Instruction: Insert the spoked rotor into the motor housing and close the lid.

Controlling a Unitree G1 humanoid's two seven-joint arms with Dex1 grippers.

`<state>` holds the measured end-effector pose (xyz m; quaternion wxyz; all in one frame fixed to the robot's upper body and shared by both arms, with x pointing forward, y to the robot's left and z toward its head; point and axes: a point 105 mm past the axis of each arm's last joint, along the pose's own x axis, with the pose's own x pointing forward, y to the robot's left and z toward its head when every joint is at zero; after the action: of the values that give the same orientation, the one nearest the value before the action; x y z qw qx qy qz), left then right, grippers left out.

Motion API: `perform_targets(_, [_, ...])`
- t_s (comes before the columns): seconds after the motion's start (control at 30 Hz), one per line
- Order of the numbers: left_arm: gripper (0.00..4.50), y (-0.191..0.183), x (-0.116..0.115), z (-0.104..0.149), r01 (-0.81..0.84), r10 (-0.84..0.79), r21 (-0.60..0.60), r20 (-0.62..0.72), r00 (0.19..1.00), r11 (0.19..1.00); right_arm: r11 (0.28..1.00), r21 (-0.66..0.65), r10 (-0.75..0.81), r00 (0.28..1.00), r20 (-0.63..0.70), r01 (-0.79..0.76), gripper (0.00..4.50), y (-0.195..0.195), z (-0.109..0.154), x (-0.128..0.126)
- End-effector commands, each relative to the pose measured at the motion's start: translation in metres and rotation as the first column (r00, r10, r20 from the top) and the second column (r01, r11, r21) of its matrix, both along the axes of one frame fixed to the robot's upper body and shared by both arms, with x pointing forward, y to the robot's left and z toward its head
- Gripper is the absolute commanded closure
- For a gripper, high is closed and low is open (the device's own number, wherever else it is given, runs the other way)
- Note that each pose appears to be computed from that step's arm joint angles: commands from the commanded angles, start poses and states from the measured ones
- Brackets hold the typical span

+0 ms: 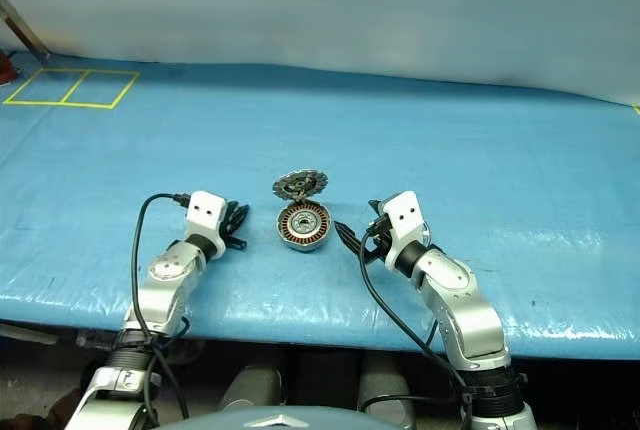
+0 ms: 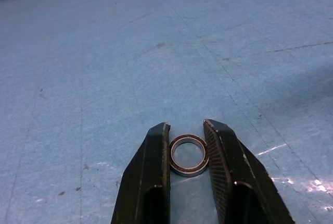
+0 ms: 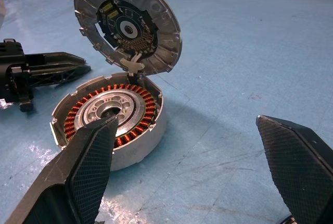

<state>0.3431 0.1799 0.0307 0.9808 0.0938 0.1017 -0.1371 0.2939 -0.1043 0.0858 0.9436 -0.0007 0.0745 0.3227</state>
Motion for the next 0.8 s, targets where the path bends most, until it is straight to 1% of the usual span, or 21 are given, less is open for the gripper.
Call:
perform_targets(0.03, [3.82,0.004,-0.008,0.003,0.046,-0.045,-0.021,0.018,0.999,0.999,1.0,0.009,0.022,0.999,0.038,-0.022,0.0,-0.001,0.008,-0.002])
perform_targets(0.13, [3.82,-0.001,-0.012,0.017,0.138,-0.137,-0.019,0.061,0.989,0.99,0.999,0.006,0.046,0.999,0.026,-0.046,0.0,-0.001,0.005,-0.005])
perform_targets(0.27, [3.82,-0.012,-0.021,0.041,0.295,-0.29,-0.025,0.109,0.951,0.955,0.995,-0.002,0.1,0.995,0.012,-0.1,0.0,0.0,0.001,-0.012])
perform_targets(0.37, [3.82,-0.024,-0.03,0.056,0.433,-0.427,-0.011,0.145,0.893,0.901,0.986,-0.031,0.162,0.987,-0.011,-0.162,0.0,0.004,-0.005,-0.021])
perform_targets(0.47, [3.82,-0.038,-0.038,0.071,0.566,-0.553,-0.026,0.178,0.814,0.824,0.971,-0.055,0.23,0.973,-0.034,-0.232,0.0,0.009,-0.012,-0.029])
perform_targets(0.57, [3.82,-0.056,-0.047,0.076,0.687,-0.674,-0.046,0.152,0.722,0.725,0.967,-0.062,0.247,0.968,-0.041,-0.249,0.0,0.011,-0.015,-0.032])
perform_targets(0.73, [3.82,-0.071,-0.048,0.076,0.765,-0.757,-0.087,0.111,0.643,0.638,0.969,-0.08,0.231,0.973,-0.031,-0.232,0.0,0.011,-0.017,-0.03])
perform_targets(0.8, [3.82,-0.075,-0.044,0.073,0.776,-0.771,-0.087,0.086,0.631,0.625,0.971,-0.082,0.225,0.974,-0.026,-0.227,0.0,0.012,-0.017,-0.03])
